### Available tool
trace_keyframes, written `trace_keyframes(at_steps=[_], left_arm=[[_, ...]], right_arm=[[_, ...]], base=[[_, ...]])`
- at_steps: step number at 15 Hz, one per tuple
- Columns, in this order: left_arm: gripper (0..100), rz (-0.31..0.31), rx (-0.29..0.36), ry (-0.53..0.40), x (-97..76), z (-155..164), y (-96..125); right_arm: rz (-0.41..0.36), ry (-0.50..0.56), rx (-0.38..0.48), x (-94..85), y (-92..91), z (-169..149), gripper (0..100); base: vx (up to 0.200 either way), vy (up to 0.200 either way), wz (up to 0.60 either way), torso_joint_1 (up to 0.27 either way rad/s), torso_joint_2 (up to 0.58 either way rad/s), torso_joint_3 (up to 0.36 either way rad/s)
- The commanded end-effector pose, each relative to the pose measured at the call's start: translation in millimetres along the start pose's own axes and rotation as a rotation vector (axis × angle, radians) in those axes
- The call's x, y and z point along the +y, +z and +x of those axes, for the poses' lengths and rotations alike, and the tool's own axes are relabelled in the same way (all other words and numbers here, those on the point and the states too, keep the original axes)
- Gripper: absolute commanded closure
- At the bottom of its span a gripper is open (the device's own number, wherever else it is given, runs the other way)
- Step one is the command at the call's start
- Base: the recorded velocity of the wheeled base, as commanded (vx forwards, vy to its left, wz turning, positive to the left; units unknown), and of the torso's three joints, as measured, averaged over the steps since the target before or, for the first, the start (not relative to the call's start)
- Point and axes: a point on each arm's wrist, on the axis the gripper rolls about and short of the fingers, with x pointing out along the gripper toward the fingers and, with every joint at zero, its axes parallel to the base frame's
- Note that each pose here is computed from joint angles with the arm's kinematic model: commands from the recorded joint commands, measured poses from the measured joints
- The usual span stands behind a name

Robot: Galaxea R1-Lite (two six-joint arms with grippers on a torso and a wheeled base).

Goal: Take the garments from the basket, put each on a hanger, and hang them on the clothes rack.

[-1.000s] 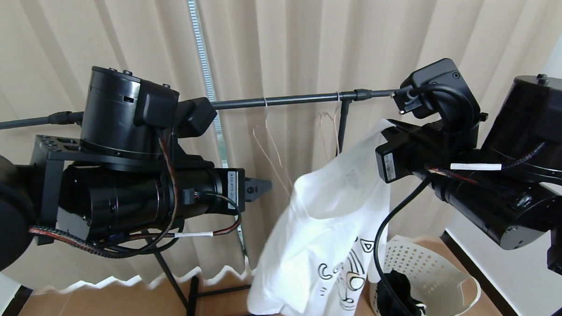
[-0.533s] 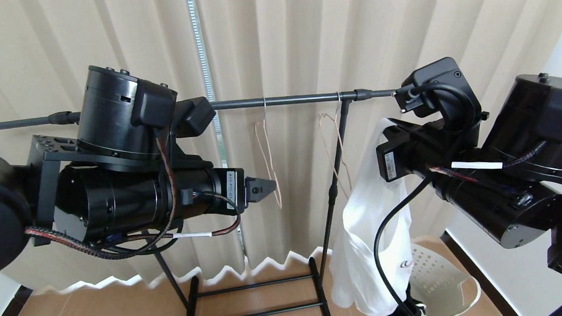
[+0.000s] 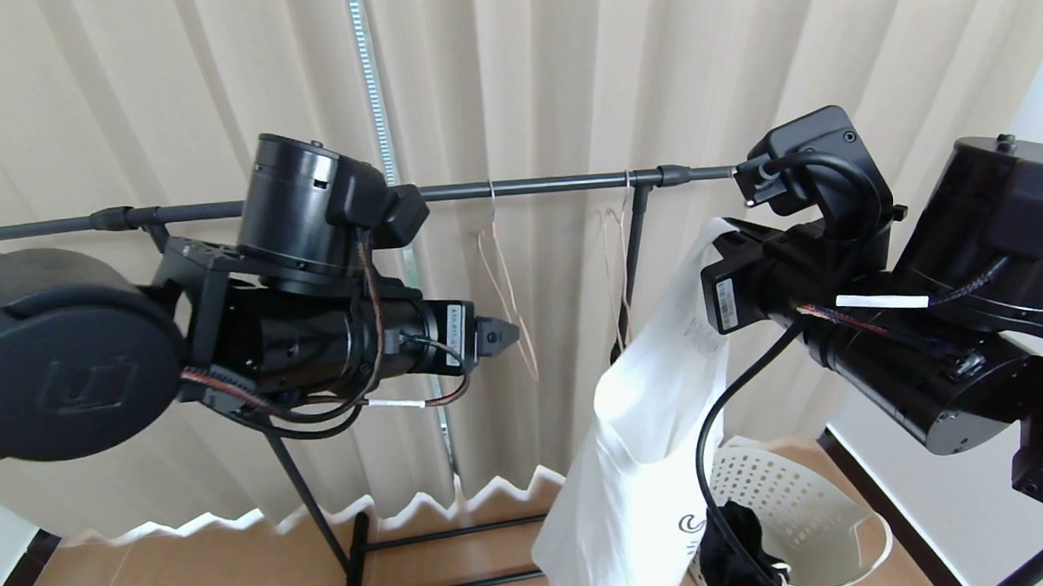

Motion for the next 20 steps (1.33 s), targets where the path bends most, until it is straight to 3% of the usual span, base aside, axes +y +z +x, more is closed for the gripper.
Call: trace_keyframes(at_steps=[1, 3, 4, 6, 10, 13, 20], left_arm=[[0, -0.008, 0.053, 0.052, 7.3, 60.4, 2.4], [0, -0.011, 0.057, 0.065, 10.0, 76.9, 4.6], [0, 0.008, 0.051, 0.110, 16.2, 112.1, 9.4], [0, 0.021, 0.025, 0.185, 17.6, 144.9, 13.0], [0, -0.011, -0.042, 0.235, 13.1, 186.7, 18.1], [0, -0.050, -0.099, 0.251, 9.5, 208.9, 23.5], [0, -0.043, -0.078, 0.300, 12.7, 222.7, 12.3]], right_arm=[[-0.006, 0.003, 0.007, 2.2, -2.6, 1.7, 100], [-0.005, 0.002, 0.006, 2.1, -2.5, 1.7, 100], [-0.008, 0.003, 0.009, 2.5, -3.3, 1.9, 100], [-0.018, 0.004, 0.011, 3.4, -4.3, 2.7, 100], [-0.025, 0.005, 0.015, 4.2, -5.7, 3.1, 100], [-0.023, 0.004, 0.012, 3.5, -5.0, 2.5, 100], [-0.025, 0.015, 0.011, 4.4, -5.6, 3.1, 100]], base=[[0.000, 0.000, 0.00, 0.000, 0.00, 0.000], [0.000, 0.000, 0.00, 0.000, 0.00, 0.000], [0.000, 0.000, 0.00, 0.000, 0.00, 0.000], [0.000, 0.000, 0.00, 0.000, 0.00, 0.000], [0.000, 0.000, 0.00, 0.000, 0.00, 0.000], [0.000, 0.000, 0.00, 0.000, 0.00, 0.000], [0.000, 0.000, 0.00, 0.000, 0.00, 0.000]])
